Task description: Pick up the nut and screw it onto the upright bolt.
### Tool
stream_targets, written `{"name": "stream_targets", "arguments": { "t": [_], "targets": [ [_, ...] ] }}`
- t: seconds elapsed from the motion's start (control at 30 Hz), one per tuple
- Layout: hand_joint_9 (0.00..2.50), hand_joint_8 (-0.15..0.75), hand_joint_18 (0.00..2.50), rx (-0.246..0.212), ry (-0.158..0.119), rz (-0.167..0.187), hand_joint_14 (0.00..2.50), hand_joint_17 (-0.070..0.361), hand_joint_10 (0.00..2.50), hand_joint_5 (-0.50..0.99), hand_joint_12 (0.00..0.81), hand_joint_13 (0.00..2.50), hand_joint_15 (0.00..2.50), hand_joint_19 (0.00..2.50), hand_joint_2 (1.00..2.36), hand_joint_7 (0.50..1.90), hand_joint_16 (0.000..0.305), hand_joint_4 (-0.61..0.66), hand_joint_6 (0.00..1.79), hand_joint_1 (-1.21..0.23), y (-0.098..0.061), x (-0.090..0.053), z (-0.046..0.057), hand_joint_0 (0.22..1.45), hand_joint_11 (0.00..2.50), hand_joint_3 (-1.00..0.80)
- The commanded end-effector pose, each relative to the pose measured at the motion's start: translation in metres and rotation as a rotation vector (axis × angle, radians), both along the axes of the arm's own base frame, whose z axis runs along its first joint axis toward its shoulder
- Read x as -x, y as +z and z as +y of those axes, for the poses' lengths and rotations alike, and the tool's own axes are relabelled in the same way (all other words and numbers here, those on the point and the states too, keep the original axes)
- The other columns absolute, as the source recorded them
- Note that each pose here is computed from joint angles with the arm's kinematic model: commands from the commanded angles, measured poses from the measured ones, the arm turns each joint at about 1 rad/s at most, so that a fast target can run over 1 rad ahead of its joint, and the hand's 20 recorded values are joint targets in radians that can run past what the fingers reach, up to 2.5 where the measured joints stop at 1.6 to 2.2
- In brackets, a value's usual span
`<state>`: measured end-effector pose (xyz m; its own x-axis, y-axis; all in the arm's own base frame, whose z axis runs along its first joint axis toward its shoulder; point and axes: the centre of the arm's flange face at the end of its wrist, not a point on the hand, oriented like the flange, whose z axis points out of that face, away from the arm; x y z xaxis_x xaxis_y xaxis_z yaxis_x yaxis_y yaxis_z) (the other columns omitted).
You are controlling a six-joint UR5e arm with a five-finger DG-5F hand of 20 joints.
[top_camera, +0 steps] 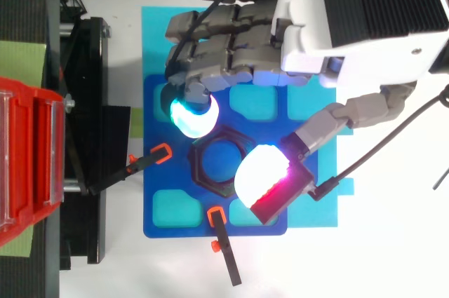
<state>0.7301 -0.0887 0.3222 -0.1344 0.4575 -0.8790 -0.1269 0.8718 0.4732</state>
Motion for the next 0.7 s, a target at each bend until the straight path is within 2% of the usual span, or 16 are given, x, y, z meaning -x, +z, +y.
{"name": "stream_targets", "arguments": {
  "t": [0.0, 0.07, 0.17, 0.23, 0.4, 0.53, 0.57, 0.6, 0.63, 0.67],
  "targets": [
    [0.65, 0.25, 0.07, 0.005, -0.002, -0.001, 0.0, 0.029, 0.0, -0.07, 0.177, 0.41, 0.0, 0.0, 1.0, 1.09, 0.013, 0.3, 0.5, -0.3, 0.001, 0.002, -0.008, 0.51, 0.0, -0.5],
    [0.75, 0.258, 0.12, 0.008, -0.001, 0.005, 0.0, 0.023, 0.0, -0.05, 0.172, 0.47, 0.0, 0.0, 1.0, 1.22, 0.01, 0.27, 0.5, -0.3, -0.001, 0.002, -0.01, 0.52, 0.0, -0.5],
    [0.8, 0.26, 0.15, 0.009, -0.001, 0.011, 0.0, 0.021, 0.0, -0.04, 0.168, 0.51, 0.0, 0.0, 1.0, 1.28, 0.009, 0.24, 0.5, -0.3, 0.001, 0.004, -0.013, 0.52, 0.0, -0.5],
    [0.8, 0.261, 0.16, 0.009, -0.002, 0.015, 0.0, 0.02, 0.0, -0.03, 0.166, 0.52, 0.0, 0.0, 1.0, 1.31, 0.009, 0.24, 0.5, -0.3, 0.0, 0.005, -0.015, 0.52, 0.0, -0.5],
    [0.82, 0.263, 0.18, 0.009, -0.002, -0.002, 0.0, 0.019, 0.0, -0.04, 0.166, 0.53, 0.0, 0.0, 1.0, 1.3, 0.008, 0.24, 0.5, -0.3, 0.009, 0.003, -0.015, 0.52, 0.0, -0.5],
    [0.8, 0.258, 0.16, 0.008, -0.002, -0.026, 0.0, 0.023, 0.0, -0.08, 0.174, 0.52, 0.0, 0.0, 1.0, 1.12, 0.01, 0.24, 0.5, -0.27, 0.023, -0.001, -0.015, 0.51, 0.0, -0.5],
    [0.8, 0.258, 0.16, 0.008, -0.002, -0.028, 0.0, 0.023, 0.0, -0.08, 0.174, 0.52, 0.0, 0.0, 1.0, 1.12, 0.01, 0.24, 0.5, -0.27, 0.024, -0.002, -0.015, 0.51, 0.0, -0.5],
    [0.73, 0.24, 0.13, 0.008, 0.001, -0.031, 0.0, 0.026, 0.0, -0.12, 0.188, 0.48, 0.0, 0.0, 1.0, 0.93, 0.012, 0.24, 0.5, -0.26, 0.028, -0.002, -0.014, 0.5, 0.0, -0.5],
    [0.68, 0.231, 0.11, 0.008, 0.002, -0.032, 0.0, 0.03, 0.0, -0.14, 0.191, 0.46, 0.0, 0.0, 1.0, 0.81, 0.013, 0.21, 0.5, -0.26, 0.029, -0.003, -0.012, 0.5, 0.0, -0.5],
    [0.67, 0.225, 0.1, 0.008, 0.007, -0.045, 0.0, 0.032, 0.0, -0.15, 0.195, 0.45, 0.0, 0.0, 1.0, 0.78, 0.014, 0.19, 0.5, -0.26, 0.036, -0.006, -0.009, 0.49, 0.0, -0.5]
  ]
}}
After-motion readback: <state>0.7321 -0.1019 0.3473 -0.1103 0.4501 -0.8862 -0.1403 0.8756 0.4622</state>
